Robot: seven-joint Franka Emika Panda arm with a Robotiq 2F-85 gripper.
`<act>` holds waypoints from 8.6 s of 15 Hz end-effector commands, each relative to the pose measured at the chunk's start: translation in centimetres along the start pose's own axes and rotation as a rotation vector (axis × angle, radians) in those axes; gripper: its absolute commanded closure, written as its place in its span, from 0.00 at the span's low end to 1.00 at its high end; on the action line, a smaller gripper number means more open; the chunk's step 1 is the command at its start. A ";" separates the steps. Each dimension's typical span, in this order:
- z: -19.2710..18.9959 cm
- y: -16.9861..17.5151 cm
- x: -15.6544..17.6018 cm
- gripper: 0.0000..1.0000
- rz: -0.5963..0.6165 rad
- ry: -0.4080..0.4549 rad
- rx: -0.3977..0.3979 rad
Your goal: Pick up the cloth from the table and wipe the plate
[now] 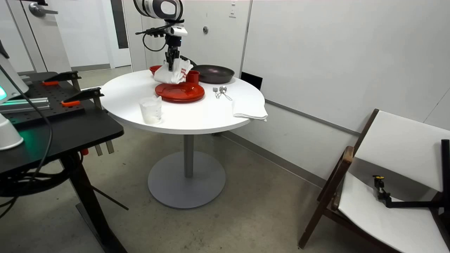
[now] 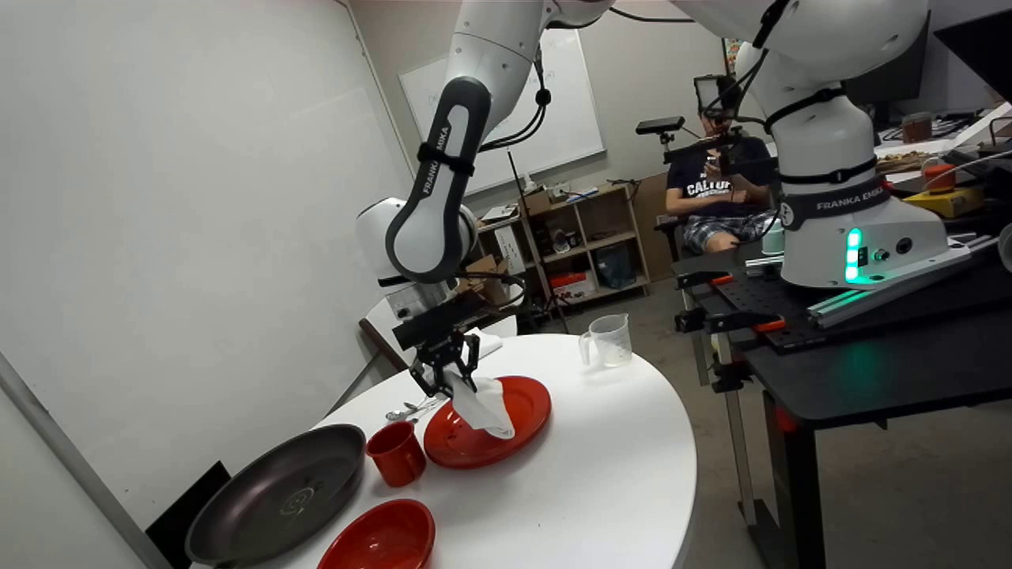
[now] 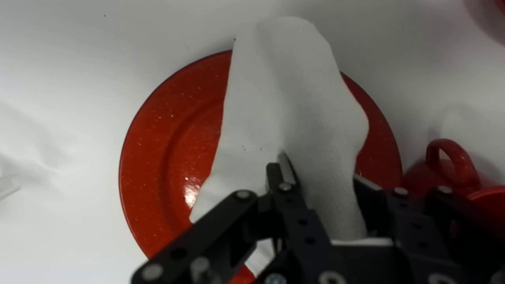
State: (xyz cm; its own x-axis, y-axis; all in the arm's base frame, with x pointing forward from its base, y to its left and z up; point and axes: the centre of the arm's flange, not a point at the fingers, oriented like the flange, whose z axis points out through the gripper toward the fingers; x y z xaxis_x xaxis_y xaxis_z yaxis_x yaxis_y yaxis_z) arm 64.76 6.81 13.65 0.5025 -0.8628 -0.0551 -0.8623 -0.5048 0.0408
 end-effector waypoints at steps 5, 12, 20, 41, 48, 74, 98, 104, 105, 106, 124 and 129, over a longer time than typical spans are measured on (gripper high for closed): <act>4.5 -0.2 4.7 0.93 0.211 0.020 0.108; 8.2 0.9 6.5 0.93 0.281 0.027 0.072; 8.2 0.1 6.7 0.93 0.195 0.089 0.127; 7.5 0.7 5.9 0.93 0.084 -0.151 0.249; 8.9 2.5 6.9 0.93 0.018 -0.031 0.098; 7.4 -1.8 4.6 0.94 -0.233 0.243 0.145; 8.0 1.8 8.7 0.94 0.015 0.078 0.081; 8.1 4.6 8.8 0.94 0.236 0.023 0.080; 8.2 5.1 8.6 0.94 0.264 0.016 0.078; 8.3 5.7 8.4 0.94 0.294 0.008 0.071; 9.3 3.4 3.7 0.94 0.213 -0.022 0.017; 8.5 -1.0 2.0 0.94 0.085 0.019 0.059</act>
State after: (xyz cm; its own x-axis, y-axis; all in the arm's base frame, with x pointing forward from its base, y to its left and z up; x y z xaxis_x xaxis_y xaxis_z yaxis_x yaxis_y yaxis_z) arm 63.53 4.64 5.17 0.3603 -0.9315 -0.0506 -0.9325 -0.3610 0.0053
